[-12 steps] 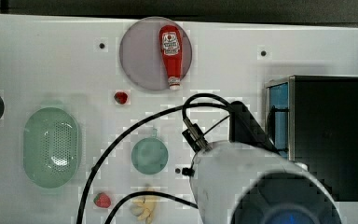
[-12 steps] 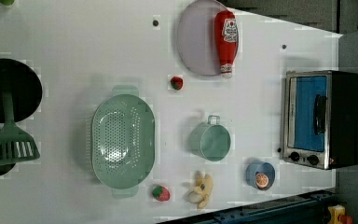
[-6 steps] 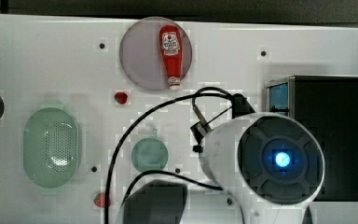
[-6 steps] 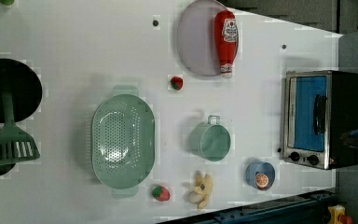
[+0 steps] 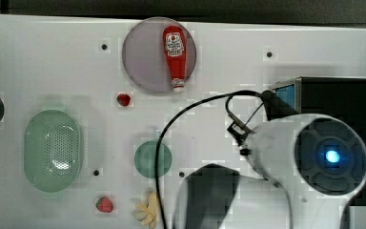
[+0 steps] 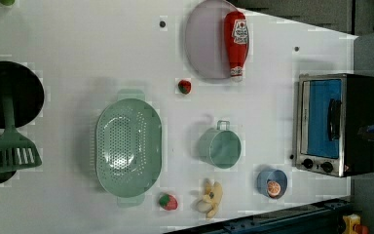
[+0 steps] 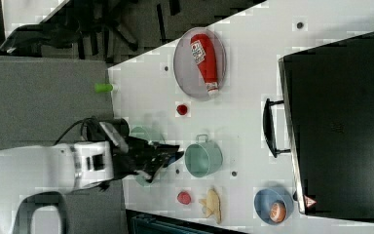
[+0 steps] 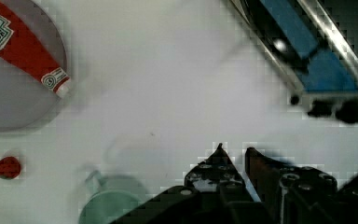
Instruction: Flap open oven.
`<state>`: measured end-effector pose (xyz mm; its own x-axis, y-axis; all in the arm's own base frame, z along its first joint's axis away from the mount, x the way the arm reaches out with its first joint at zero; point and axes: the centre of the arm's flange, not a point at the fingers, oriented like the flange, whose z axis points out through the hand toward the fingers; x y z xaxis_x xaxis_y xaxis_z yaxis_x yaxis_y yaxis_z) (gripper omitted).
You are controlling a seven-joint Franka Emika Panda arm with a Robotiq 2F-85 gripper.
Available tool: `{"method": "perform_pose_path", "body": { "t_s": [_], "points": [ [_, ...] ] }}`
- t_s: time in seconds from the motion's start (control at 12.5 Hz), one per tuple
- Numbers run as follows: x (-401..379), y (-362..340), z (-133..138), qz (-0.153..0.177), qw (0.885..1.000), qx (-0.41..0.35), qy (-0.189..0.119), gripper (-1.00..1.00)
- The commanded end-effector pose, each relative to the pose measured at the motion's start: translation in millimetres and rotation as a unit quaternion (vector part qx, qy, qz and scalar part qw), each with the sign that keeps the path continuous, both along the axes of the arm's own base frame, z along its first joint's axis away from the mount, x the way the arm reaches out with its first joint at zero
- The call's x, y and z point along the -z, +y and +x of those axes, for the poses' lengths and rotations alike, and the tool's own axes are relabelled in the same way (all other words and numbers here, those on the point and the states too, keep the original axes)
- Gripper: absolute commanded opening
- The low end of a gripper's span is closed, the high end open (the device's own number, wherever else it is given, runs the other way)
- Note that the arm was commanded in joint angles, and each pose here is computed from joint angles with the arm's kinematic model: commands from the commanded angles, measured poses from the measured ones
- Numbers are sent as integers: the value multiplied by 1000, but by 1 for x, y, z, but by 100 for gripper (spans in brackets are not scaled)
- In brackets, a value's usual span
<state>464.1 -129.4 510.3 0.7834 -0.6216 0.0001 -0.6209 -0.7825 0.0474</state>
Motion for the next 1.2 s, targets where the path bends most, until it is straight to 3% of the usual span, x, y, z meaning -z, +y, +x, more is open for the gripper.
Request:
{"method": "perform_pose_path", "body": {
  "t_s": [0.08, 0.4, 1.2],
  "points": [
    [37, -54, -6, 8, 990, -139, -3, -65],
    [71, -102, -1, -12, 959, -282, -19, -65],
    [152, -141, 8, -31, 963, -268, 3, -65]
  ]
}}
